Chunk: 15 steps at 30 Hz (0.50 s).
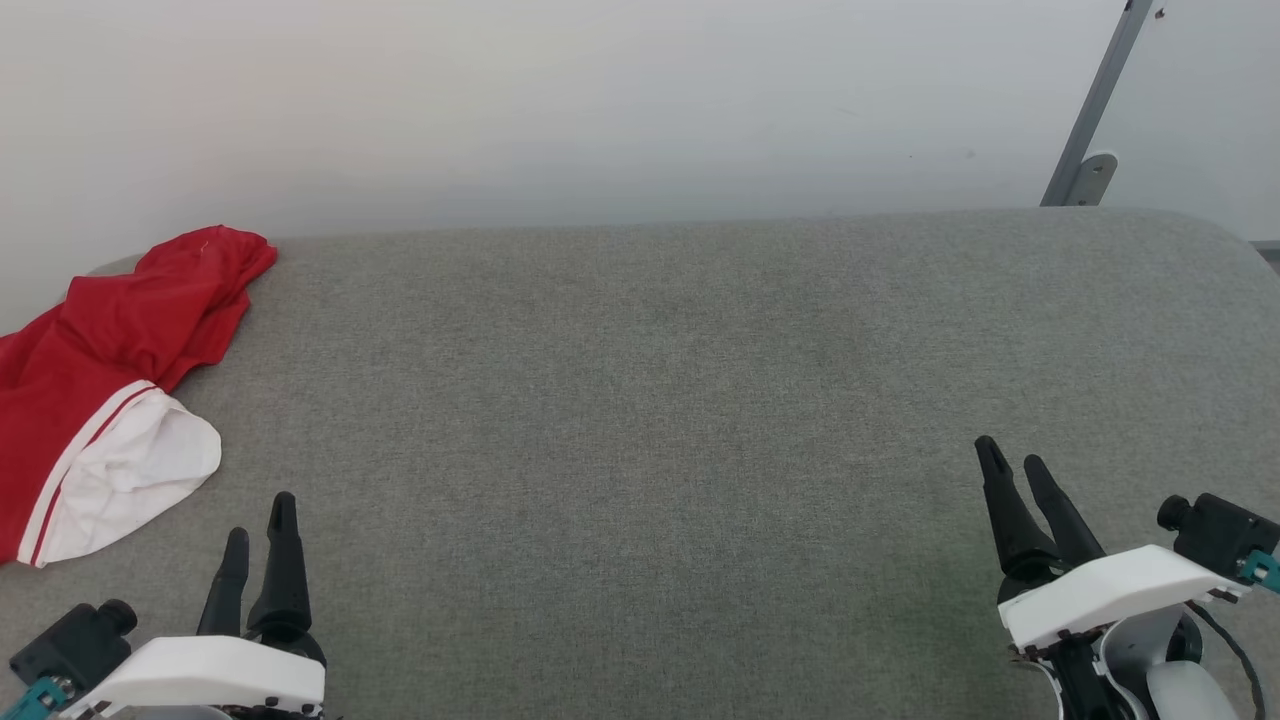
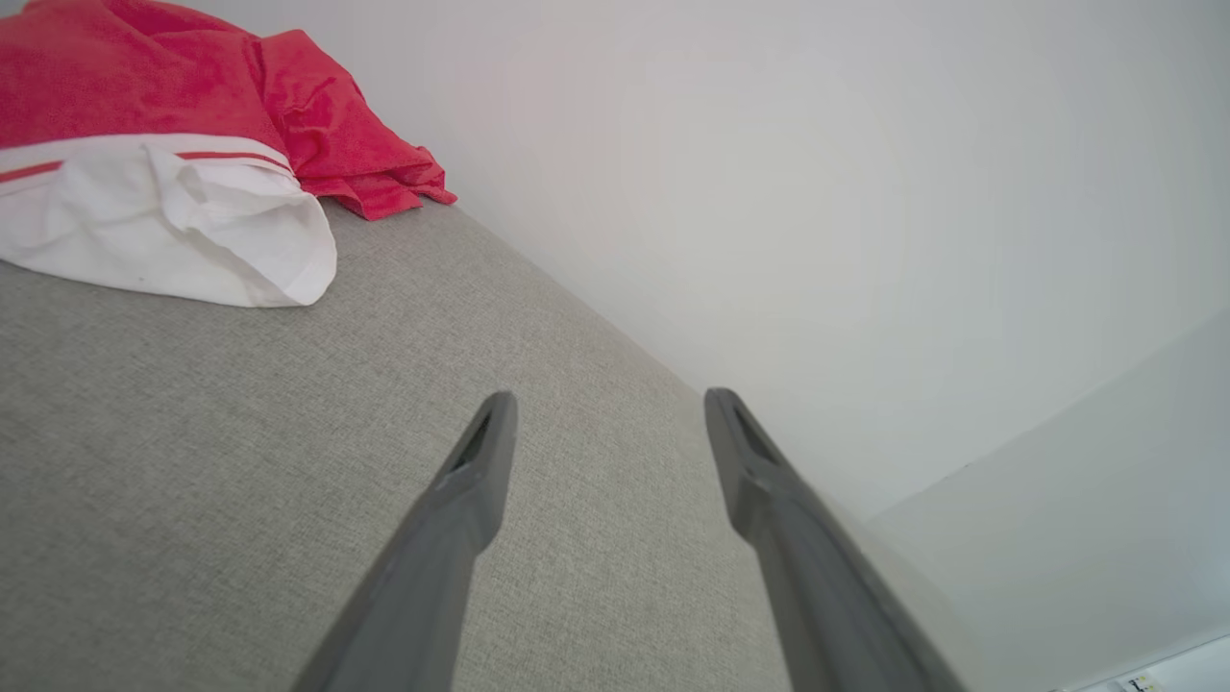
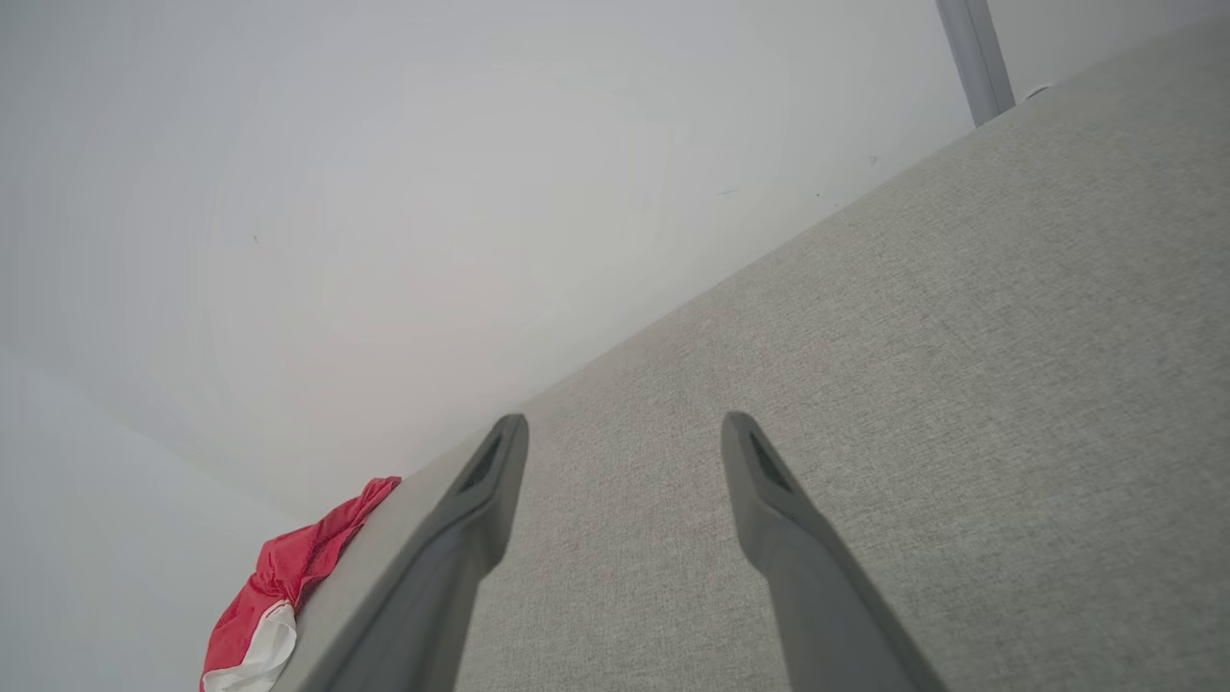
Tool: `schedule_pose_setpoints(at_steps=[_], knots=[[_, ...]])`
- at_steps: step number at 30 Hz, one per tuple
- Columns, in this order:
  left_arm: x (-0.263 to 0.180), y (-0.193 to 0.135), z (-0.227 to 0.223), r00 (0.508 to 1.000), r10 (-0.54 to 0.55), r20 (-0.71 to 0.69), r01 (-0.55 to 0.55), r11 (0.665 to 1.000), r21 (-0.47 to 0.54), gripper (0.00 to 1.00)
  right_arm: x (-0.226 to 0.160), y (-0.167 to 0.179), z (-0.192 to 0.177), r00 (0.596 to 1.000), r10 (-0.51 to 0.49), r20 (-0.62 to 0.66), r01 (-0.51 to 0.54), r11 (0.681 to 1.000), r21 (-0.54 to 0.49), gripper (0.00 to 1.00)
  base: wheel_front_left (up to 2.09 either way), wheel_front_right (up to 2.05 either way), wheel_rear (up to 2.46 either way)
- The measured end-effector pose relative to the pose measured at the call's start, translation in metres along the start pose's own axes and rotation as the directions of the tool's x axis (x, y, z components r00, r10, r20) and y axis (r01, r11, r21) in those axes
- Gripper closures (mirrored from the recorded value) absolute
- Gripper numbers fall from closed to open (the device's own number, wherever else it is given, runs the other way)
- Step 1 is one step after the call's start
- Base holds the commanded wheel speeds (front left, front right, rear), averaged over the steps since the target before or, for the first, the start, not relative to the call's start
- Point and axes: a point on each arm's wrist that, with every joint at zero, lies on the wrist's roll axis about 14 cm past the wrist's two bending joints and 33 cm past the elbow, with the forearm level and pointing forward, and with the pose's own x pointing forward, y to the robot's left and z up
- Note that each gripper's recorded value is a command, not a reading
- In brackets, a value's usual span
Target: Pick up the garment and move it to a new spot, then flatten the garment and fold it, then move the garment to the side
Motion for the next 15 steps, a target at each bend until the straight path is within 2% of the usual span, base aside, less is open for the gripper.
schedule_pose_setpoints(at_steps=[15], knots=[[-0.0036, -0.0049, 0.0047, 0.999, -0.037, 0.034, 0.031, 0.988, 0.153, 0.00, 0.0006, 0.0061, 0.0034, 1.000, 0.028, 0.010, -0.026, 0.986, -0.167, 0.00, 0.00, 0.00, 0.00]])
